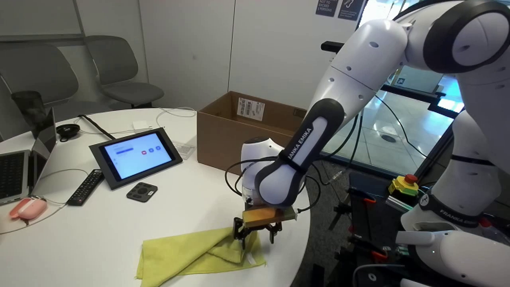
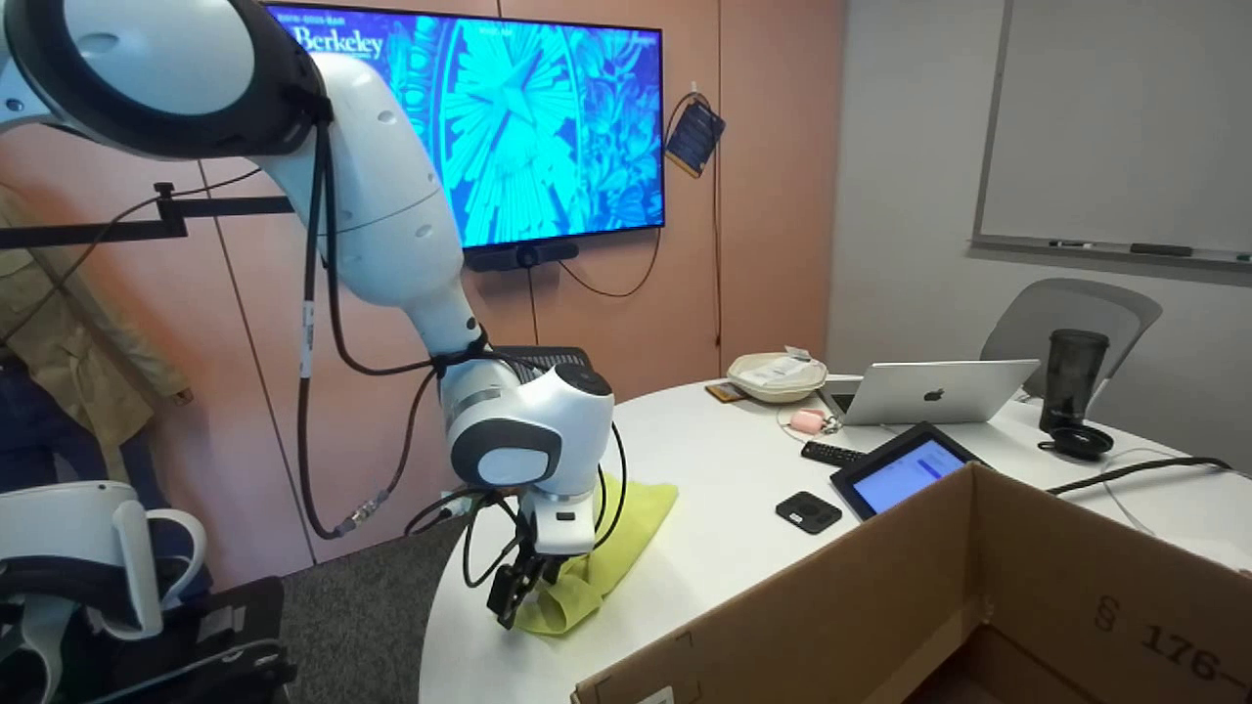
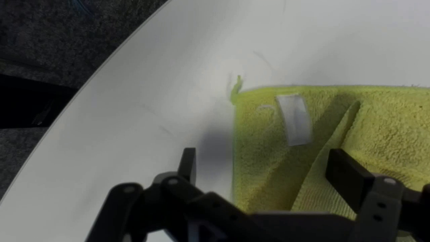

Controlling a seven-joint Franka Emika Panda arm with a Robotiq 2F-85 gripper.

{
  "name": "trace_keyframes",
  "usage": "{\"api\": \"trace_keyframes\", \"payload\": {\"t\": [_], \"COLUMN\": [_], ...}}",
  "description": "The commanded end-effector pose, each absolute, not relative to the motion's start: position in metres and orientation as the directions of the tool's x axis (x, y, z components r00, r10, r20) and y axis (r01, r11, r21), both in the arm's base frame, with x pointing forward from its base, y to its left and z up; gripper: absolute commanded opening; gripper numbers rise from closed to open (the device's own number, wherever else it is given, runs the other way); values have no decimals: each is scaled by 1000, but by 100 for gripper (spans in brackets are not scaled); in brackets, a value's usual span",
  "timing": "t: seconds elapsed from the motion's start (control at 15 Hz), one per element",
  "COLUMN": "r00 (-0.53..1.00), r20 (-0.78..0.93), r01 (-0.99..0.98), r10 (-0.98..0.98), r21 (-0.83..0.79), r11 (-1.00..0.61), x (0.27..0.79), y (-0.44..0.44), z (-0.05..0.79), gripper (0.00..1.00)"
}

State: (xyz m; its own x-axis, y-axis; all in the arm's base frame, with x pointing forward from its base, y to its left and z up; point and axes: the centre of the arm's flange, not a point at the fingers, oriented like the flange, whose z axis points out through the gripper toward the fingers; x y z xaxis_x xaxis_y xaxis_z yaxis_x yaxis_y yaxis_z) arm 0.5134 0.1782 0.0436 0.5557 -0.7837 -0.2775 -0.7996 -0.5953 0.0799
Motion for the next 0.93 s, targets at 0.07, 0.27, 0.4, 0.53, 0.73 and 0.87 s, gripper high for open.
{"api": "trace_keyframes", "payload": {"t": [0.07, 0.27, 0.4, 0.53, 0.73, 0.87], "r00": [528, 525, 521, 517, 510, 506], "r20": [-256, -241, -244, -246, -252, -251], "r01": [-826, -827, -827, -826, -828, -830], "r10": [-810, -816, -818, -820, -822, -825], "r21": [66, 81, 94, 107, 117, 119], "r11": [-559, -556, -555, -554, -549, -545], "x": [523, 528, 528, 524, 518, 516], "y": [174, 171, 173, 175, 176, 178], "z": [35, 34, 30, 25, 21, 22], "gripper": [100, 100, 100, 97, 80, 69]}}
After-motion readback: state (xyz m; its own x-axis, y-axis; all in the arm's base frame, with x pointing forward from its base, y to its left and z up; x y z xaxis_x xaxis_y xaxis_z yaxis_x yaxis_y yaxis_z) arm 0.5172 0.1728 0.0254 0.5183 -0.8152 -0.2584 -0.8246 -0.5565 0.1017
